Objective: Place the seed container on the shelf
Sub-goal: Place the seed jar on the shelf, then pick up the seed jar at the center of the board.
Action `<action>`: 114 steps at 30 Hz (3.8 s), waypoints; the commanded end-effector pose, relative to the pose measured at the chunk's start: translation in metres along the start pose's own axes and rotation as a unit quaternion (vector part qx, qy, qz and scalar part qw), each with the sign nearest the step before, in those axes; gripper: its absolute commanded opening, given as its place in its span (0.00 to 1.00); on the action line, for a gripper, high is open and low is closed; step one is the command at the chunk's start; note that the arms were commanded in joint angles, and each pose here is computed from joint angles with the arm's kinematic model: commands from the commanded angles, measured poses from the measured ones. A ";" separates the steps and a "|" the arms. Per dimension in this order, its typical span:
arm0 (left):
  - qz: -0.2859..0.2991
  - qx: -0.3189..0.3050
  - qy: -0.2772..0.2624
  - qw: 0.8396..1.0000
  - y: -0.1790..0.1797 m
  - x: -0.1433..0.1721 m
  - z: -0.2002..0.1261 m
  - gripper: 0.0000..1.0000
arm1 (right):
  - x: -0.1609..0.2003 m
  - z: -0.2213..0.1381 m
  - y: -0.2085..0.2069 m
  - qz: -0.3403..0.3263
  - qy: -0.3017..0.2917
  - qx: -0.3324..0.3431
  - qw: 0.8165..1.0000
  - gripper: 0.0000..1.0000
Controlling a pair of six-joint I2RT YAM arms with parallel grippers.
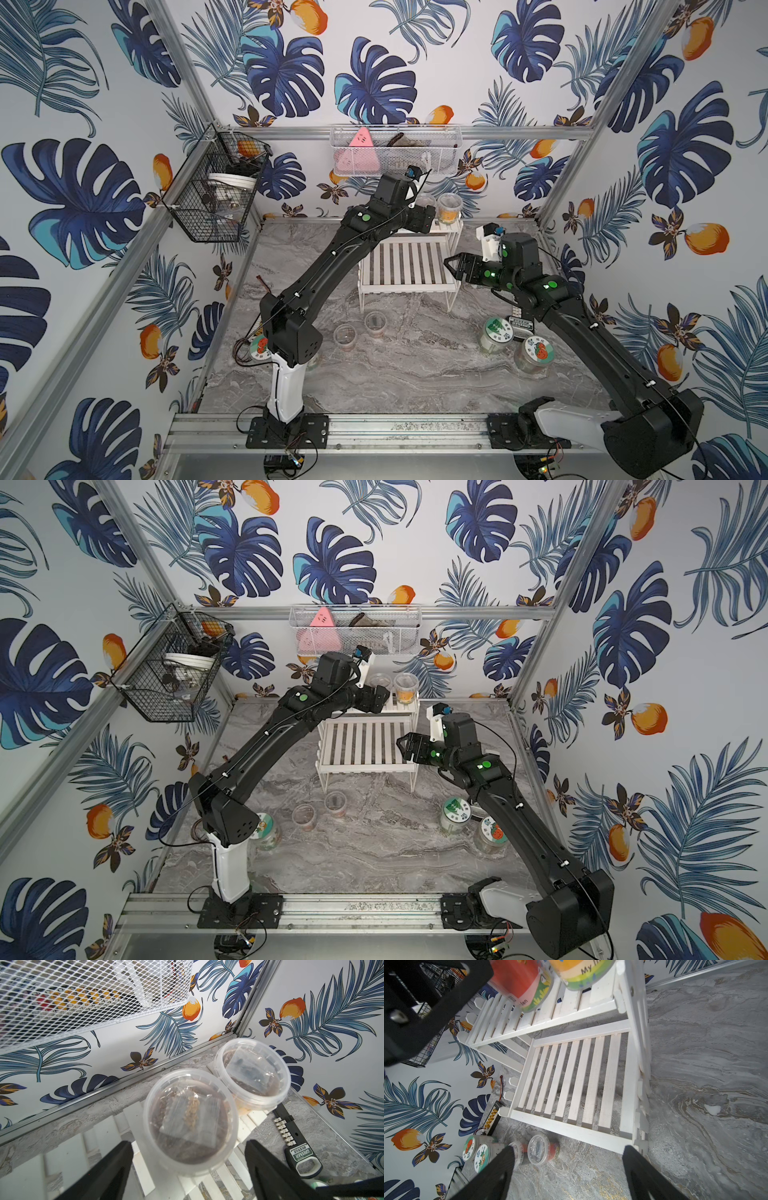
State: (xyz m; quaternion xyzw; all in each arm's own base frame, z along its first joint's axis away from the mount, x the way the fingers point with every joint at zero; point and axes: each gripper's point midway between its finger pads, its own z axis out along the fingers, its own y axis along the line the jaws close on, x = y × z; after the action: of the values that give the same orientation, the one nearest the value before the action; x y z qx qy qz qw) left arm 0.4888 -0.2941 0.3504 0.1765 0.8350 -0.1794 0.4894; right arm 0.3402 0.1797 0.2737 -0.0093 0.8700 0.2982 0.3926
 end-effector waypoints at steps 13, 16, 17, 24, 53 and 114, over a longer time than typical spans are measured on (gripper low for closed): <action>-0.007 0.012 -0.014 1.000 -0.001 0.006 -0.049 0.95 | 0.020 -0.001 -0.021 0.001 0.018 0.038 0.999 0.86; -0.008 0.012 -0.012 1.000 -0.001 0.012 -0.061 0.95 | 0.026 0.000 -0.021 0.002 0.024 0.035 0.999 0.84; -0.010 0.010 -0.011 1.000 0.000 0.014 -0.064 0.95 | 0.027 0.000 -0.020 0.000 0.027 0.031 0.999 0.84; -0.022 0.033 0.012 0.999 -0.005 0.056 -0.095 0.94 | 0.044 -0.002 0.001 -0.019 0.059 -0.038 0.997 0.84; -0.151 -0.070 0.193 0.967 0.038 0.290 -0.163 0.94 | 0.167 0.053 0.059 -0.084 0.160 -0.103 0.978 1.00; -0.081 -0.160 0.265 0.947 0.015 0.345 -0.066 0.88 | 0.193 0.056 0.003 -0.011 0.143 -0.008 0.990 1.00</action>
State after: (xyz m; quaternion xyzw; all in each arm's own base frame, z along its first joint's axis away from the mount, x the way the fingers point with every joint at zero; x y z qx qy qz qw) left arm 0.2846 -0.2065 0.0726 0.0708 0.9657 -0.0277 0.2481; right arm 0.2436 0.2560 0.1131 -0.0674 0.9131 0.3027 0.2647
